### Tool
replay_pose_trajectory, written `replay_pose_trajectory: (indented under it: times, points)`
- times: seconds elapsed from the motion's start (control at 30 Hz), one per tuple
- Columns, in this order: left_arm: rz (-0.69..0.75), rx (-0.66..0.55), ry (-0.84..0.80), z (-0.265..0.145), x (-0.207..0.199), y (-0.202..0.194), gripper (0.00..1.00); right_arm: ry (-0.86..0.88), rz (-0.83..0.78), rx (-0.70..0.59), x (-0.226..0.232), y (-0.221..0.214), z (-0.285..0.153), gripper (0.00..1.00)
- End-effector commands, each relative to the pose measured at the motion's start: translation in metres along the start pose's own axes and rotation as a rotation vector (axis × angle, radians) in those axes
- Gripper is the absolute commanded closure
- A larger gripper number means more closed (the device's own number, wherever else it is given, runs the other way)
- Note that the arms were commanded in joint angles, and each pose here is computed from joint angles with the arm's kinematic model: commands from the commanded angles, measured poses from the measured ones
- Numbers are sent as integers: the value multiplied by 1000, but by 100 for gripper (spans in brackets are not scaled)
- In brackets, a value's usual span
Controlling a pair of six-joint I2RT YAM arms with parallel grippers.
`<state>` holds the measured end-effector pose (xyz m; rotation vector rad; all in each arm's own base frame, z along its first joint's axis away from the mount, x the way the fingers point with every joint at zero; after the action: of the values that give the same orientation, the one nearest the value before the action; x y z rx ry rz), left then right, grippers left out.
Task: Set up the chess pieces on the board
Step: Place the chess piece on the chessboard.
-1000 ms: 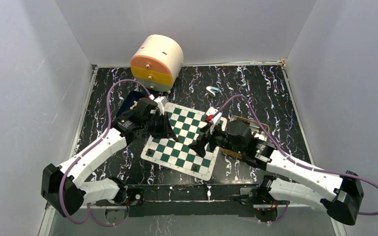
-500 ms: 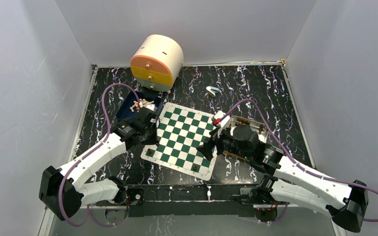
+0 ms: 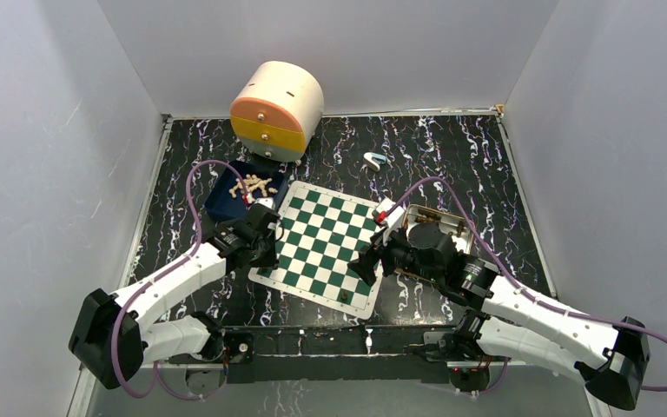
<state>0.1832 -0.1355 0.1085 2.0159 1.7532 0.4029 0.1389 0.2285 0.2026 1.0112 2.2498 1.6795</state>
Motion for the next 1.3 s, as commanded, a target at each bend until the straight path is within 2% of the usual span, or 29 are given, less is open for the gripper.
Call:
replay_pose_trajectory:
  times: [0.0, 1.27]
  points:
    - [-17, -18, -2, 2, -1, 0, 100, 7, 5, -27, 2, 5, 2, 1]
    - [-8, 80, 26, 23, -3, -21, 97, 3, 12, 3, 0, -4, 0, 1]
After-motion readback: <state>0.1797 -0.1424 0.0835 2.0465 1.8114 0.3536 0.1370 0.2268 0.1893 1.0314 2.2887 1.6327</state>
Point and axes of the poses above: each gripper's point midway between its finger pads, its own z axis out along the fingers, its own x axis along the line the jaws close on, y = z × x, the point moved 4 cm from there along -z, back along the fingers, and after that the axes turned 7 degrees about z, right-handed, at the moved point
